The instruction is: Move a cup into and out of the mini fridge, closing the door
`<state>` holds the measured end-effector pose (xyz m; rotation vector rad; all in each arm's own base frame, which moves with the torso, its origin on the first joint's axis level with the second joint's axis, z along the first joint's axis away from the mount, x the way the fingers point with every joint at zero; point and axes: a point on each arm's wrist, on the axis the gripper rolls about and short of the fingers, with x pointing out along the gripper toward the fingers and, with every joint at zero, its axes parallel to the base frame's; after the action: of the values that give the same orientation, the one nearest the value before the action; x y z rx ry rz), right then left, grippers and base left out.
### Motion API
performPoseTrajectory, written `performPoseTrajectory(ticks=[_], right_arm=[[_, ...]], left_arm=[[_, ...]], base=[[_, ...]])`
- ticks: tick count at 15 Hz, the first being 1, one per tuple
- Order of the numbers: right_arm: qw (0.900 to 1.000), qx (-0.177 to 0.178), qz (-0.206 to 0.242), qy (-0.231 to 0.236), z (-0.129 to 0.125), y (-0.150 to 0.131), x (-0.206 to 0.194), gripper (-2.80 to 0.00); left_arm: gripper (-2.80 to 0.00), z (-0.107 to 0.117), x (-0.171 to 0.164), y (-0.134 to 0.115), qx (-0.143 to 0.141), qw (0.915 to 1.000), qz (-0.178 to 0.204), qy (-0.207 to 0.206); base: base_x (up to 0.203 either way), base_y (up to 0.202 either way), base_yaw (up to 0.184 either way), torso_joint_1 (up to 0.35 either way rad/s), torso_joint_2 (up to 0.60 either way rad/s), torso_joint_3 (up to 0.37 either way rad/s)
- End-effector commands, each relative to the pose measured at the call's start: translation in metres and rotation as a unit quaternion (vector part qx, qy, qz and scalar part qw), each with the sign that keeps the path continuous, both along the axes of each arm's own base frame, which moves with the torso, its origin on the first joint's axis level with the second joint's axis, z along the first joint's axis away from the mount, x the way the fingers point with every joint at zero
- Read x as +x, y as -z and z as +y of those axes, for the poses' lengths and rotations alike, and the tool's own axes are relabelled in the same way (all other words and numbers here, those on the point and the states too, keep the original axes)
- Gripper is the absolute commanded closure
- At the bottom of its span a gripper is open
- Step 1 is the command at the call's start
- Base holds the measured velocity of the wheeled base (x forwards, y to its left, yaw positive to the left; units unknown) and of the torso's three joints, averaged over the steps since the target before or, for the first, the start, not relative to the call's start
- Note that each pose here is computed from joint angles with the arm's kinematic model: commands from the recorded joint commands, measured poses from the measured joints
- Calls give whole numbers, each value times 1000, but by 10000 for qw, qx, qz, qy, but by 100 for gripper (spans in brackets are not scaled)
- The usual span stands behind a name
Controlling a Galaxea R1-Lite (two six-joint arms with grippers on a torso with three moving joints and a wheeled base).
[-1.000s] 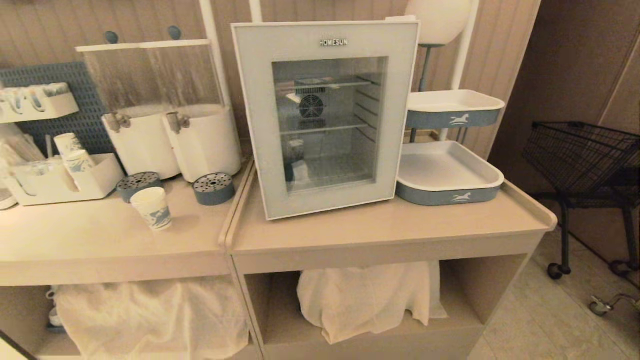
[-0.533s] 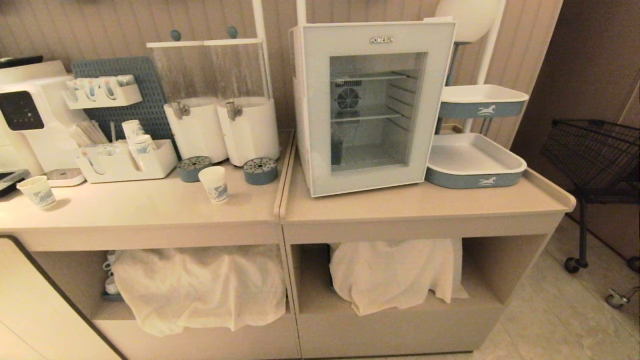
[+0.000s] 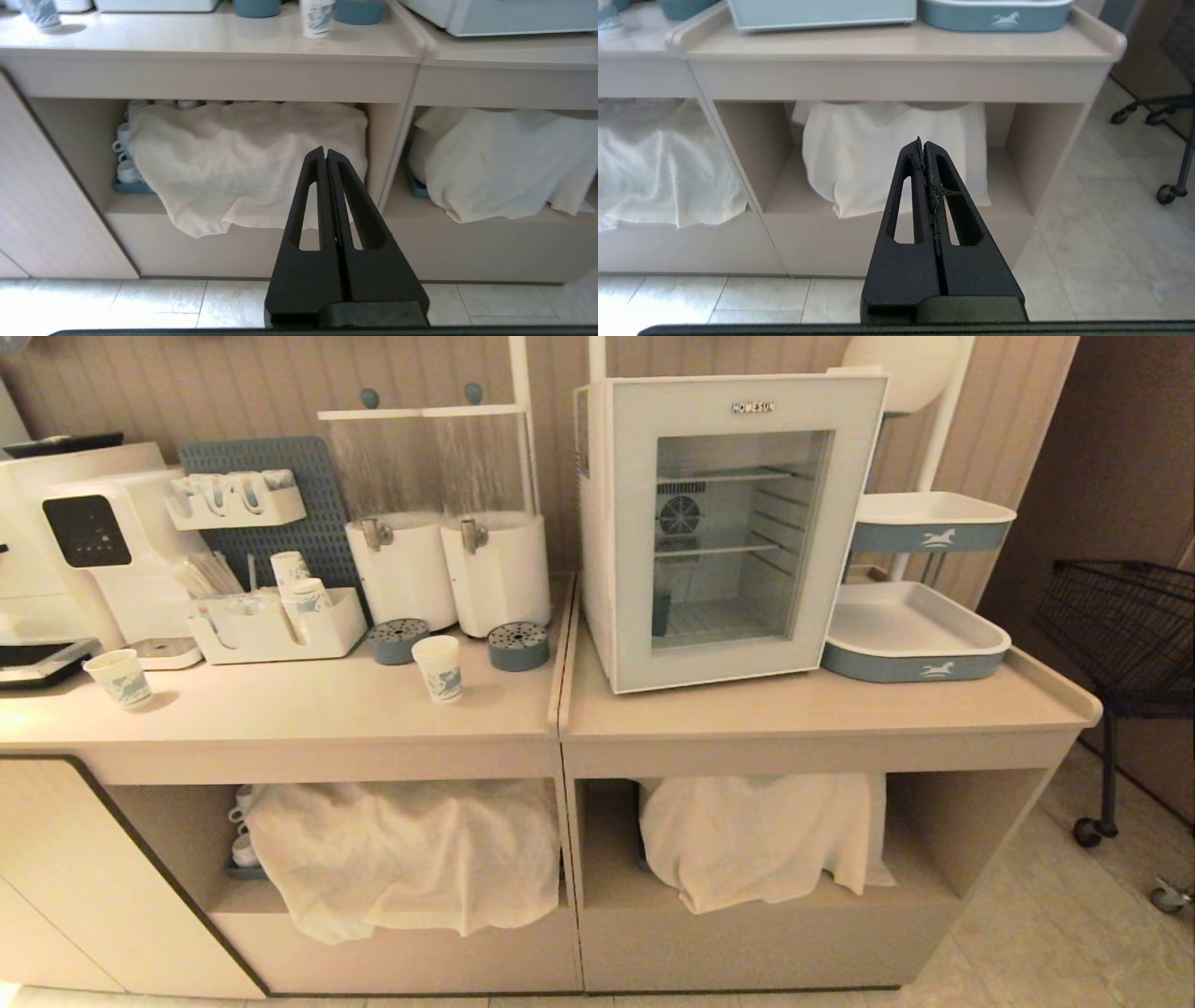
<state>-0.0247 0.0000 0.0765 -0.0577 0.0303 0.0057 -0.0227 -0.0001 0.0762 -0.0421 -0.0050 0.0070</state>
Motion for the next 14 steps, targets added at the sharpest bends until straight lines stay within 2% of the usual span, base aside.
performPoseTrajectory(ticks=[1, 5, 14], right_arm=[[10000, -1, 3, -7, 0, 0, 0, 0], [10000, 5, -6, -7, 0, 0, 0, 0], [10000, 12, -14, 1, 0, 0, 0, 0]], left_arm=[[0, 0, 0, 0, -4, 10000, 9, -3], [0, 0, 0, 0, -4, 10000, 9, -3], [0, 0, 0, 0, -4, 10000, 9, -3]], base=[[0, 0, 0, 0, 0, 0], [-1, 26, 2, 1, 1, 1], [0, 188, 9, 2, 4, 1]])
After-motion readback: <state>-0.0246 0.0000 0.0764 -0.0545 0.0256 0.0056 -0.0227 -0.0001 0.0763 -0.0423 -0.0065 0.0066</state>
